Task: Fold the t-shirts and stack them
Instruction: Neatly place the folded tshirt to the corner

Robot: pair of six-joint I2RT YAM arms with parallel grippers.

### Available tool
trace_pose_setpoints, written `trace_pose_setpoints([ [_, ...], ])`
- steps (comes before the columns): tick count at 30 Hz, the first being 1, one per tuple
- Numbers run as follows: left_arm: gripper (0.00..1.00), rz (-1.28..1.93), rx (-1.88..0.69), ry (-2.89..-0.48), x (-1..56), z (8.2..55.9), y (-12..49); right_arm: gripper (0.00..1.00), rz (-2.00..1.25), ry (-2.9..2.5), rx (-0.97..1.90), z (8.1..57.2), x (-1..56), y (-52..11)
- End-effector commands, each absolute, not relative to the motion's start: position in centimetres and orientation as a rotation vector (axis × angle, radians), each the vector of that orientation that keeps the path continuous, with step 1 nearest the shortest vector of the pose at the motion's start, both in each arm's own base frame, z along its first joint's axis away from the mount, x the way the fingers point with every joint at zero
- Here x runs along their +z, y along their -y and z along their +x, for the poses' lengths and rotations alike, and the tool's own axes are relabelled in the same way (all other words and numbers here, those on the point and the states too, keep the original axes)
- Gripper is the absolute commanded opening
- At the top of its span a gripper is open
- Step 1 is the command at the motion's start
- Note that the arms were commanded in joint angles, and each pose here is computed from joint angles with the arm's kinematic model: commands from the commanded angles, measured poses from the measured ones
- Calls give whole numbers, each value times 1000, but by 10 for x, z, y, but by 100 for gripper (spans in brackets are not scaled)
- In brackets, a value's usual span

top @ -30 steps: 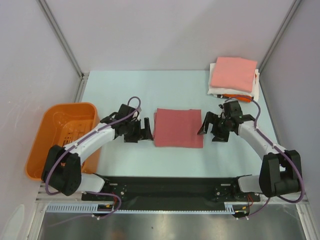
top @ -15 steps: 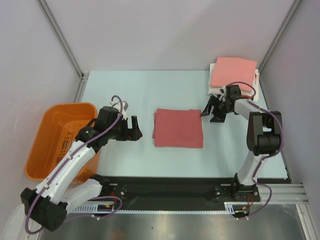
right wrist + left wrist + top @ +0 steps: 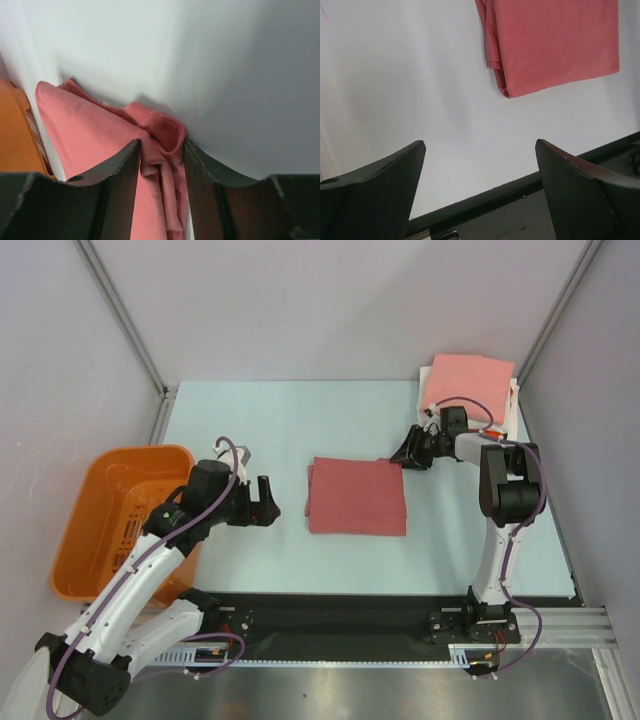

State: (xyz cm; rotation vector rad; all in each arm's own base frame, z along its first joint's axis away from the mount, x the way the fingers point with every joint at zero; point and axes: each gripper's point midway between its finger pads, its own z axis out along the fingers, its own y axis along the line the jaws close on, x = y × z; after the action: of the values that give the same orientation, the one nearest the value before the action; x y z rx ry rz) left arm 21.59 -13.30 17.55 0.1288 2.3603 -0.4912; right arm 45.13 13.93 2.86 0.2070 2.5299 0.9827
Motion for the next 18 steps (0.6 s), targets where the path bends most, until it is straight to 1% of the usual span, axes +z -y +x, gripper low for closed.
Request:
trace_pose_setpoints([
  [1,97,120,-465,-2331,179,220,129,46,192,-2640,971,420,-15,-155],
  [4,97,117,-459,-2334,178,221,128,49,206,-2612,1013,410,-12,-159],
  [5,97,117,-458,-2335,178,221,128,52,206,-2608,1043,406,-11,-161],
  [7,97,116,-458,-2332,178,222,128,55,209,-2600,1085,401,-9,-164],
  [10,96,113,-456,-2330,178,222,128,54,207,-2592,1098,399,-10,-165],
  [12,96,110,-451,-2328,178,222,127,44,209,-2583,1118,400,-10,-165],
  [13,96,108,-450,-2323,179,222,126,27,207,-2570,1153,401,-7,-167],
  [15,96,104,-449,-2320,180,223,126,10,215,-2543,1190,405,-2,-167],
  [16,96,105,-448,-2319,180,222,126,0,213,-2521,1221,409,7,-167],
  [18,95,102,-443,-2314,181,223,125,0,211,-2488,1233,417,20,-165],
])
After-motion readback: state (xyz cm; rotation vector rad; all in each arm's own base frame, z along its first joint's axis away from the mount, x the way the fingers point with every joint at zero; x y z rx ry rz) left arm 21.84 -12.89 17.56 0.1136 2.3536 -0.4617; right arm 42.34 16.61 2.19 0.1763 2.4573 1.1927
